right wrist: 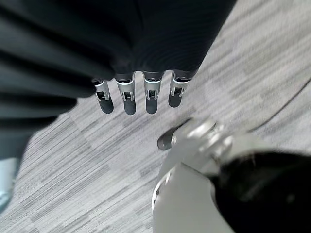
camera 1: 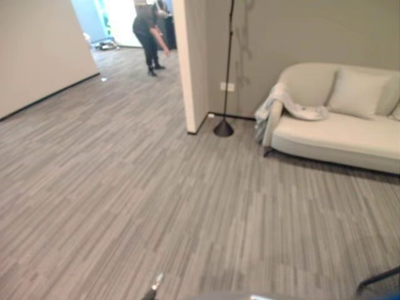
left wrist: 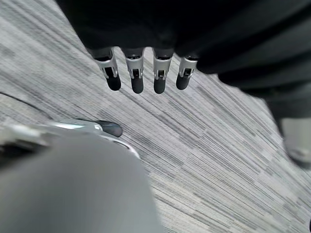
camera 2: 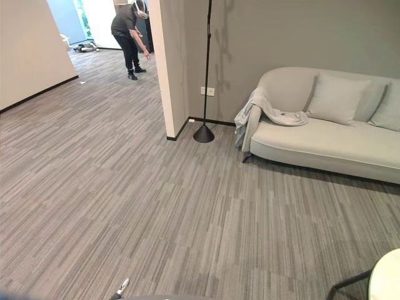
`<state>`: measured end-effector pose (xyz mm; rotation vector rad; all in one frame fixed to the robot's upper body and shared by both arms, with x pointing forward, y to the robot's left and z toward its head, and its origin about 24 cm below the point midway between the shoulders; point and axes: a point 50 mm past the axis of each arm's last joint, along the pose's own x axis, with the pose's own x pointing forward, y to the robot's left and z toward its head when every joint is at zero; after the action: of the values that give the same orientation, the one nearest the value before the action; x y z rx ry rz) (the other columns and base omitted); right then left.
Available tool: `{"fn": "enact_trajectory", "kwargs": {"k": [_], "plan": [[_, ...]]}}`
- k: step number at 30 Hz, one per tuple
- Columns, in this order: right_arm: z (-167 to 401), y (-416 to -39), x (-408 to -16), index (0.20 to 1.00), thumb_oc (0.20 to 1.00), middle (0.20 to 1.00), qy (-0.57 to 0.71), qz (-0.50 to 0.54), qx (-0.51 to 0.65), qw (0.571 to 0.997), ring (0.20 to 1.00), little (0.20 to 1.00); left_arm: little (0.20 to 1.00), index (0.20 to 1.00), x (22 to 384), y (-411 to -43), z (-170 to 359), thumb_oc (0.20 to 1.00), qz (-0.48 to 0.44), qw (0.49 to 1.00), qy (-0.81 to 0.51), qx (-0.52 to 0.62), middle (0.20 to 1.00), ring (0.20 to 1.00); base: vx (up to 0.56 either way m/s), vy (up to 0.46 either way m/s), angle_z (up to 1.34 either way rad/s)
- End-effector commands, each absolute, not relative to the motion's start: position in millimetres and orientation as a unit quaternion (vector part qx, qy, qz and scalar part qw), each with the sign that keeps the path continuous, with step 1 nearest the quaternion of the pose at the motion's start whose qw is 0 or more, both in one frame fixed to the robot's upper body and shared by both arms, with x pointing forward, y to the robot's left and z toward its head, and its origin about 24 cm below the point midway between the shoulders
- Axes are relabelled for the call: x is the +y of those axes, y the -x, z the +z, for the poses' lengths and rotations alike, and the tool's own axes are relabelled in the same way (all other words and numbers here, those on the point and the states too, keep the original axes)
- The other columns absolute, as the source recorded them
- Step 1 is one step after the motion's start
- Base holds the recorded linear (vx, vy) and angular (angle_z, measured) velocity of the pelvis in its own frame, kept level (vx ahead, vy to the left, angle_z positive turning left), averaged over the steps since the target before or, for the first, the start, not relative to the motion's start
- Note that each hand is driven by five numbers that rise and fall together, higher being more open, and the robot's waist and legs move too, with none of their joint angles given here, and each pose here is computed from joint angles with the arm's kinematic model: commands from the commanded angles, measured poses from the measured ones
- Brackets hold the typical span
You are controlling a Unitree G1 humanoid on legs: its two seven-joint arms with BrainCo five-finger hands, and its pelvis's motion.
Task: Hang the clothes on the sofa on the clothes rack.
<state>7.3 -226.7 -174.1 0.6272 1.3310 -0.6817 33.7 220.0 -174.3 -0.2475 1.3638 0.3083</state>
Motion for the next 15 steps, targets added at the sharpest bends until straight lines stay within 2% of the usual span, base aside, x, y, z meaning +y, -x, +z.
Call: {"fn": "enact_trajectory", "kwargs": {"k": [1, 8, 15], "plan": [[-172.5, -6.9, -232.4, 1.0, 1.0, 1.0, -0.289, -0.333, 0.593, 0.674, 1.0, 1.0, 1.0, 1.0, 206.3, -45.4, -175.6, 1.0, 0.155, 0.757, 0.162, 0.613, 1.0, 1.0, 0.0, 0.0, 0.0], [-172.1, 2.1, -232.0, 1.0, 1.0, 1.0, -0.299, -0.358, 0.6, 0.65, 1.0, 1.0, 1.0, 1.0, 200.8, -33.8, -177.3, 1.0, 0.162, 0.738, 0.185, 0.628, 1.0, 1.0, -0.01, -0.009, -0.01], [-171.6, 9.7, -231.3, 1.0, 1.0, 1.0, -0.286, -0.38, 0.613, 0.631, 1.0, 1.0, 1.0, 1.0, 199.3, -38.5, -177.3, 1.0, 0.145, 0.744, 0.164, 0.631, 1.0, 1.0, 0.0, -0.015, -0.08]]}}
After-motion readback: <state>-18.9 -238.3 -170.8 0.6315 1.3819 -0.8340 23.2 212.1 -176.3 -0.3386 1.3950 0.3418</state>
